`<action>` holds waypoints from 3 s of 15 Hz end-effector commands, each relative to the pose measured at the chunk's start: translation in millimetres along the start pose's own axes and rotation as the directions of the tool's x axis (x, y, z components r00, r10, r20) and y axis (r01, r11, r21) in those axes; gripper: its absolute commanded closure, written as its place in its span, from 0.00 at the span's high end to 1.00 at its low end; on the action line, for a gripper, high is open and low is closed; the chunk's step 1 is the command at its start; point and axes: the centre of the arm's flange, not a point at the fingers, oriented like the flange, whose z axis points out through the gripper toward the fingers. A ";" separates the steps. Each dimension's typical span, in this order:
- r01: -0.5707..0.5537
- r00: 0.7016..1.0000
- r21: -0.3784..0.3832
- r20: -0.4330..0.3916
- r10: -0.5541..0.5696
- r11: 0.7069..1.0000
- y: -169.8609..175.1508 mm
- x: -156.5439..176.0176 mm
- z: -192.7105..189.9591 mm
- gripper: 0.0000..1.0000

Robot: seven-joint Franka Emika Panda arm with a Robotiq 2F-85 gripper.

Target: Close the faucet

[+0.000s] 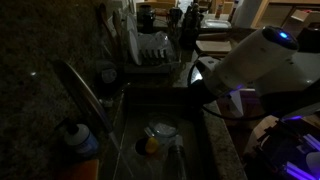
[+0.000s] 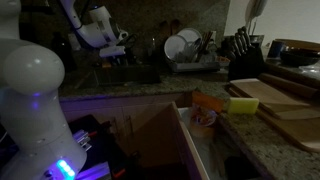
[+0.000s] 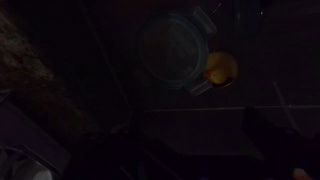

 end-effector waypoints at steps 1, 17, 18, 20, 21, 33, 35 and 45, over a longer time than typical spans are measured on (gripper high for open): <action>-0.088 0.994 -0.019 -0.070 0.086 0.996 20.5 1.6 37.2 1.00; -0.111 0.881 0.067 -0.455 0.129 0.992 16.4 136.5 92.1 1.00; -0.104 0.882 0.042 -0.457 0.112 0.994 16.9 134.3 88.1 1.00; -0.086 0.875 0.009 -0.478 0.080 0.996 27.0 133.1 107.8 1.00; -0.083 0.867 0.009 -0.492 0.077 0.996 31.7 135.5 119.8 1.00; -0.106 0.829 -0.004 -0.552 0.086 0.994 36.5 181.0 152.3 1.00; -0.094 0.821 -0.021 -0.568 0.065 0.995 30.8 188.7 172.2 1.00; -0.032 0.724 -0.126 -0.687 -0.064 0.991 22.8 213.1 209.9 1.00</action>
